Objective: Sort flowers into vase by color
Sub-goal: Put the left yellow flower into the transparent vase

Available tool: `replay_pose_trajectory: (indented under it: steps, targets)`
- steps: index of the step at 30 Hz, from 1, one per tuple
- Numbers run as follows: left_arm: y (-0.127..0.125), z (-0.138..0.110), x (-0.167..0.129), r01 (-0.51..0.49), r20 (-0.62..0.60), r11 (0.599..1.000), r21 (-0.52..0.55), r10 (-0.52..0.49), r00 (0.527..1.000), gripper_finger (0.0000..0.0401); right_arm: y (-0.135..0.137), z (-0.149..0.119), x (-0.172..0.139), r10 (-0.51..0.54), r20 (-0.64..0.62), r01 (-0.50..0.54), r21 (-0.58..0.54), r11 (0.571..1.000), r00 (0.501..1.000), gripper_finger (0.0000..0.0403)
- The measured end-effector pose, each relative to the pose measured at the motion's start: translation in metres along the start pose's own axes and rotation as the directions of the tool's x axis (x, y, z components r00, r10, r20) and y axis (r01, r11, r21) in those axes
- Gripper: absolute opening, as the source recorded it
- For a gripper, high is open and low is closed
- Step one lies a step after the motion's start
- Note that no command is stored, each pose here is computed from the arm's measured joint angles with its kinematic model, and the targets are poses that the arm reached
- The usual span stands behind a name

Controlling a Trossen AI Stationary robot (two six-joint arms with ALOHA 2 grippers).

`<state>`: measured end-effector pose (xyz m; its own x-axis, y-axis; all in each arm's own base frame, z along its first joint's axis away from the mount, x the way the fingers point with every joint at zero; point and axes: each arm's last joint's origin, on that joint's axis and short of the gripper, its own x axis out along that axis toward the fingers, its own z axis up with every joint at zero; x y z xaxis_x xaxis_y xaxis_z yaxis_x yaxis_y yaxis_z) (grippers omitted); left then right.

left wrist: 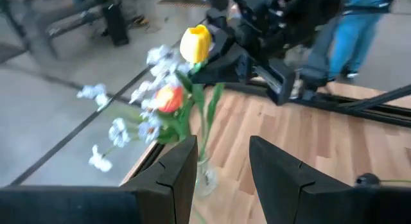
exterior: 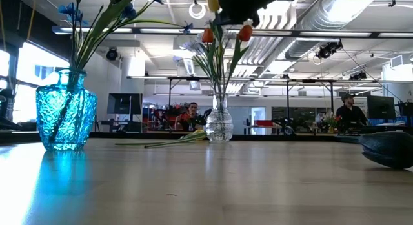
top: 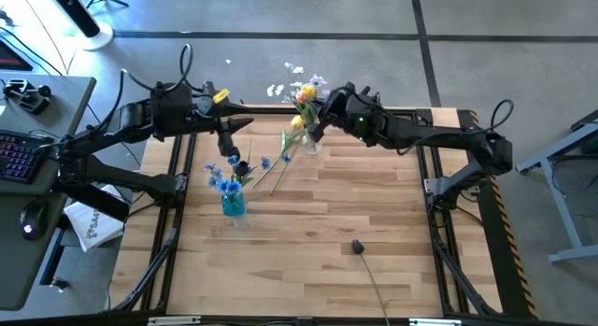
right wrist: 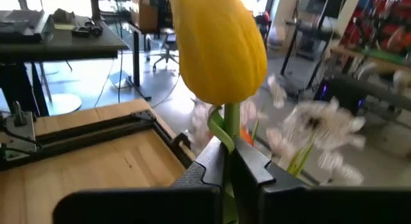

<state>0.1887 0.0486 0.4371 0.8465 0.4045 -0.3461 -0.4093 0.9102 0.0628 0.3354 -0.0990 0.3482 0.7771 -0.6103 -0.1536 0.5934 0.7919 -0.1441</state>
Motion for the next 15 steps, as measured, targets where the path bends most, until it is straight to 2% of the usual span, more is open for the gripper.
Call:
replay_pose_trajectory:
  steps: [4,8,13,15]
  targets:
    - [0.0,-0.007,0.011,-0.091,-0.087,0.995,-0.033,0.088,0.992,0.0131,-0.01,-0.009,0.005,0.066,-0.075,-0.061,0.062,0.996,0.995,0.0046]
    - [-0.001,-0.016,0.028,-0.165,-0.187,0.985,-0.059,0.152,0.971,0.0131,-0.022,-0.015,0.005,0.159,-0.15,-0.139,0.14,0.98,0.976,0.0117]
    - [-0.001,-0.029,0.05,-0.226,-0.321,0.966,-0.125,0.176,0.931,0.0131,-0.033,-0.004,-0.01,0.301,-0.198,-0.258,0.215,0.942,0.933,0.0202]
    - [0.002,-0.036,0.058,-0.274,-0.387,0.946,-0.173,0.19,0.902,0.0131,-0.036,0.005,-0.019,0.316,-0.201,-0.272,0.218,0.937,0.927,0.0226]
